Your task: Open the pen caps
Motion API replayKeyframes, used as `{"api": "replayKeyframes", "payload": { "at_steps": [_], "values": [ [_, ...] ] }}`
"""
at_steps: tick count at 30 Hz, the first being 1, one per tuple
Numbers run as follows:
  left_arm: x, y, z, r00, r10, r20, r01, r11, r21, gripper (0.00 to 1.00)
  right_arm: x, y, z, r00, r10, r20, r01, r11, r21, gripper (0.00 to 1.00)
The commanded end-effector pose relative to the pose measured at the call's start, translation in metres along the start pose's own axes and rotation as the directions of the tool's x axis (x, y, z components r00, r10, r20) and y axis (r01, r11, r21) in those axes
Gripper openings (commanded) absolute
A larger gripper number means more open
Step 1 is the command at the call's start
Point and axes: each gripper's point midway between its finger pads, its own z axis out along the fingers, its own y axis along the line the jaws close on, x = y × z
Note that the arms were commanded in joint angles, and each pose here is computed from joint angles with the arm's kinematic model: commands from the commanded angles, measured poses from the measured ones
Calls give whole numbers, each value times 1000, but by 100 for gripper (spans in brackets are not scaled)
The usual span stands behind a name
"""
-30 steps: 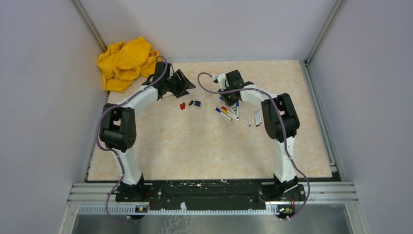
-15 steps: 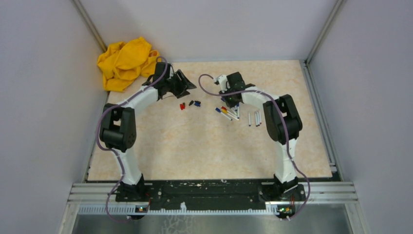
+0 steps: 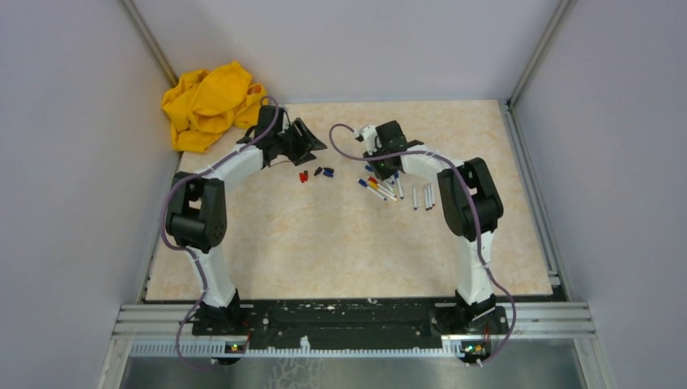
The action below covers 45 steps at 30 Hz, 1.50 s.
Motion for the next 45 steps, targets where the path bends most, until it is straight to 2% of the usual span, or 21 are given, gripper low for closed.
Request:
{"api": "replayKeyframes", "payload": {
  "at_steps": [1,14,28,32,45],
  "values": [
    [2,-2,3,1000,-13,-6,13,1000,19,60,-27,-3,-24,996,-11,88,8,1000,30,20],
    [7,-11,8,1000,-5,-18,6,999,35,60,-34,-7,-39,992,-16,124,7,998,67,17],
    [11,-27,11,999,3,-34,-1,998,70,60,-37,-3,-43,989,-6,145,-1,999,46,6],
    [16,-36,16,998,-7,-62,14,994,110,60,-44,3,-52,983,8,184,-12,1000,23,2],
    [45,-67,29,986,-37,-162,69,977,200,64,-61,40,-81,948,33,317,-26,999,-26,0]
  ]
}}
